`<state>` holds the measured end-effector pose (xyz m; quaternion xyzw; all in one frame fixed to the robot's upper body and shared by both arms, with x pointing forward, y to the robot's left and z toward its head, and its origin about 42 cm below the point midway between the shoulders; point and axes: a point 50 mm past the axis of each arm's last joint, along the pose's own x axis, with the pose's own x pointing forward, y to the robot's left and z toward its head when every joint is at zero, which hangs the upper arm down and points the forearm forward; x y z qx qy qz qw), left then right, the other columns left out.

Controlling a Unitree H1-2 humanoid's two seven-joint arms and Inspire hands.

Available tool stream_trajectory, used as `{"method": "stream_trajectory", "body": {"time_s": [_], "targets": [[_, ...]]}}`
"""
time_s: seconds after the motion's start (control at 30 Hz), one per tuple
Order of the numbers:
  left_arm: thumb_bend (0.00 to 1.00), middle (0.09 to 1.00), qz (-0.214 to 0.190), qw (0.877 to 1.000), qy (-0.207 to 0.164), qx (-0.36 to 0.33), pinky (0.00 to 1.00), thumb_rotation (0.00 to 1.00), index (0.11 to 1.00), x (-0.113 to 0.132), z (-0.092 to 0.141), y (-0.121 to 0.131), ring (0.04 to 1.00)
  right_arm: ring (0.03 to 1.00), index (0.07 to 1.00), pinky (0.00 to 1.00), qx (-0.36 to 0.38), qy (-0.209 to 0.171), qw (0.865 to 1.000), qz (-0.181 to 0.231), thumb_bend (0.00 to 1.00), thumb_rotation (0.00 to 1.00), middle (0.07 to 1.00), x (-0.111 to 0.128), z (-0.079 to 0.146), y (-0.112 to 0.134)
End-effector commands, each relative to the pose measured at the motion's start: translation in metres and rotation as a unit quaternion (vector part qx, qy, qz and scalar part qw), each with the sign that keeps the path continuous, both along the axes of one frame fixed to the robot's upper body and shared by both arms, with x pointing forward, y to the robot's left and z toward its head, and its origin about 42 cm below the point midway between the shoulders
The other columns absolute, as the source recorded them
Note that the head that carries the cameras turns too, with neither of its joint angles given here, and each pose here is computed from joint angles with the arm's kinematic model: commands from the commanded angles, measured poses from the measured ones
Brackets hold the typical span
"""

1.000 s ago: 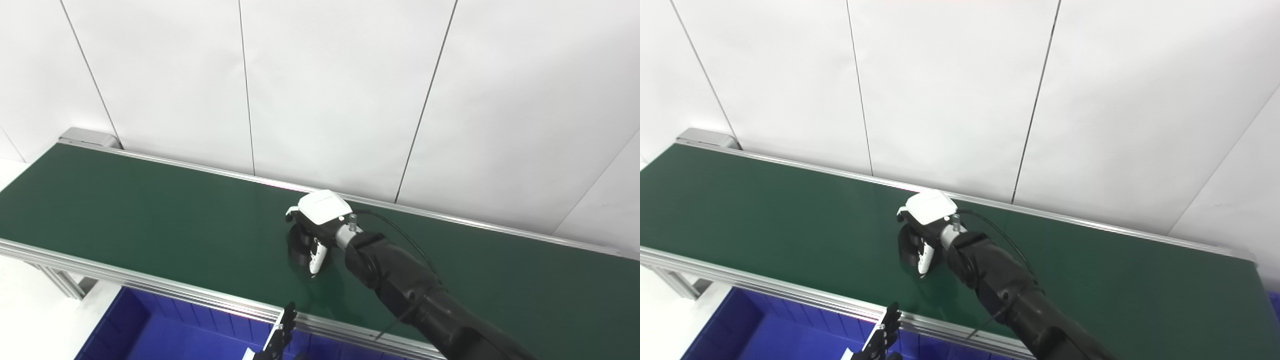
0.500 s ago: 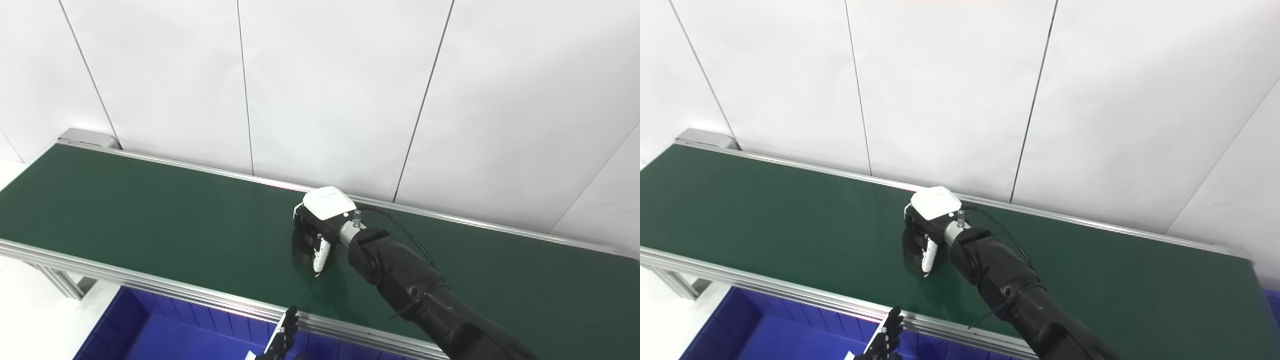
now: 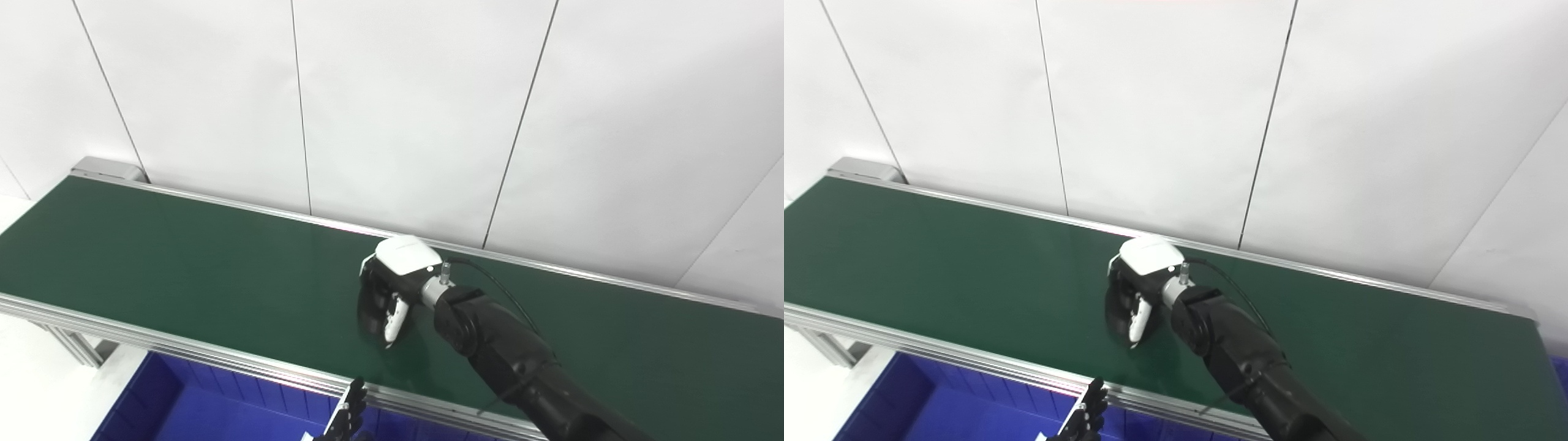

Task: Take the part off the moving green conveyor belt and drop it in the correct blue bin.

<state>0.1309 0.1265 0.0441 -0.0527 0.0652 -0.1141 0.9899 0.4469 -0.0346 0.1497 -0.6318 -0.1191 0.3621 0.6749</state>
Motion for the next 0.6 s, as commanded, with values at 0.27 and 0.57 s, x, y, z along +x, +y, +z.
{"method": "stream_trajectory", "body": {"time_s": [0.27, 0.57], "targets": [[0.59, 1.0, -0.01, 0.999, -0.029, -0.038, 1.0, 0.9, 1.0, 0.008, 0.025, -0.017, 1.0, 0.459, 0.463, 0.42, -0.024, -0.007, 0.999, 0.03, 0.52, 0.0, 0.531, 0.01, 0.108, -0.013], [0.61, 1.0, -0.007, 0.999, -0.018, -0.035, 1.0, 0.92, 1.0, 0.006, 0.034, 0.008, 1.0, 0.44, 0.478, 0.4, -0.092, -0.017, 0.996, -0.008, 0.52, 0.0, 0.522, -0.001, 0.128, -0.07]]}}
